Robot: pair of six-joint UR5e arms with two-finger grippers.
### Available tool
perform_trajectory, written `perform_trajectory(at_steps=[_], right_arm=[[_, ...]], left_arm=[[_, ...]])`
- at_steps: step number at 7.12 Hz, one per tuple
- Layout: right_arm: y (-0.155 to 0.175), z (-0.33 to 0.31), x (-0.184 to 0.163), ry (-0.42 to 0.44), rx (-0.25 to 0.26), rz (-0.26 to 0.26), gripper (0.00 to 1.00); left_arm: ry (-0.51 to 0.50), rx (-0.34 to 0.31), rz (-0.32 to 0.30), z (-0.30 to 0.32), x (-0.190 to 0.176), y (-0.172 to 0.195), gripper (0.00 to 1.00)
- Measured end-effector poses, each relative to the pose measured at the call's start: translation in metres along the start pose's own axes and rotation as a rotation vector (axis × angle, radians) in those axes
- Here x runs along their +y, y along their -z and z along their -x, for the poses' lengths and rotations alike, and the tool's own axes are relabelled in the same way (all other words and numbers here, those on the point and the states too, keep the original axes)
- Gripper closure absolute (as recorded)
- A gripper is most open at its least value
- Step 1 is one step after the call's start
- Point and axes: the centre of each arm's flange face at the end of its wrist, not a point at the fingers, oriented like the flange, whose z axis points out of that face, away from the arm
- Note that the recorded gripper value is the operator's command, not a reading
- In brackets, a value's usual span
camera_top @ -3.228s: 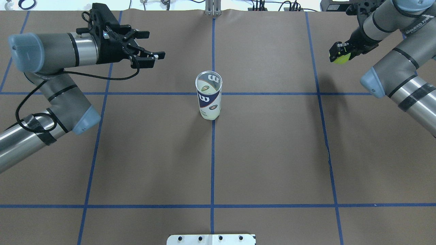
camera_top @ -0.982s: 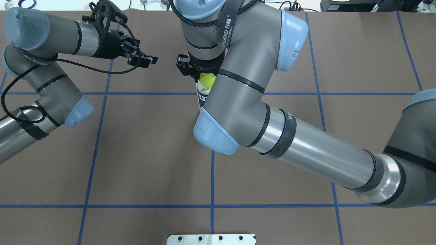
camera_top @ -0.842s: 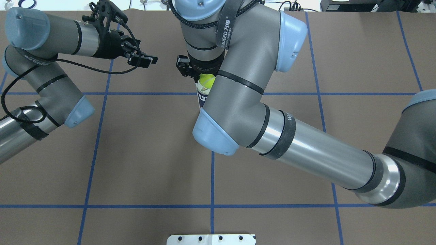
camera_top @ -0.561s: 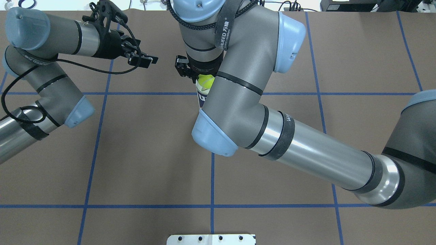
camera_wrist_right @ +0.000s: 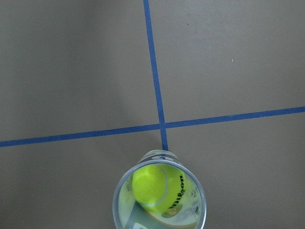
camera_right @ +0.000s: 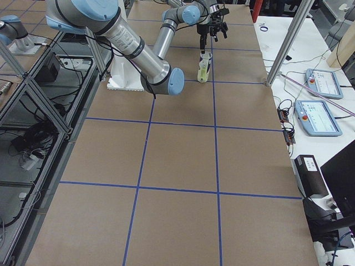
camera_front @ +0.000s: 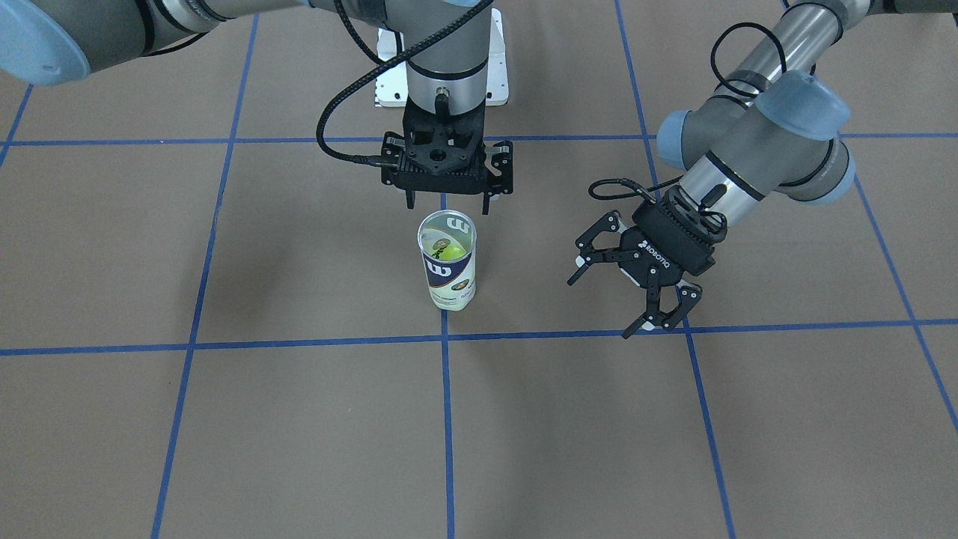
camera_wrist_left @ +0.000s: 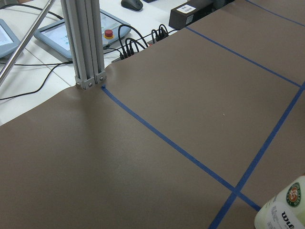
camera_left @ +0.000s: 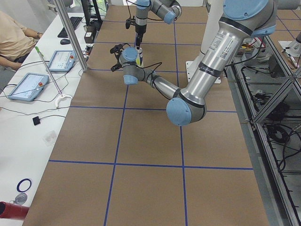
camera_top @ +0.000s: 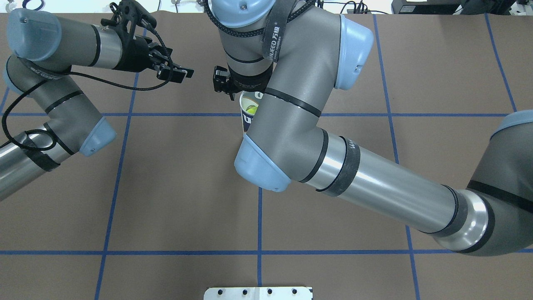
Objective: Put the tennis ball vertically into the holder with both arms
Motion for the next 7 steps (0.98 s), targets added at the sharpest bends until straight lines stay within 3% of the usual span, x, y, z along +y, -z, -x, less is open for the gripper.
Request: perform_trajectory(at_steps=[2, 4, 5, 7], right_arm=[[0.001, -0.014, -0.016, 0.03, 0.006, -0.006, 0.01], [0.006, -0.064, -0.07, 0.069, 0.009, -0.007, 0.01], [0.006, -0.108, -0.107, 0.094, 0.002, 0.003, 0.01], [-0.014, -0.224, -0.177, 0.169, 0.012, 0.019, 0.01]], left_arm=[[0.028, 0.0, 0.003, 0.0, 0.001, 0.003, 0.01], [0.149, -0.008, 0.026, 0.002, 0.003, 0.002, 0.01], [0.211, -0.047, 0.073, 0.015, 0.003, 0.004, 0.01], [0.276, -0.189, 0.175, 0.072, -0.003, 0.026, 0.01]])
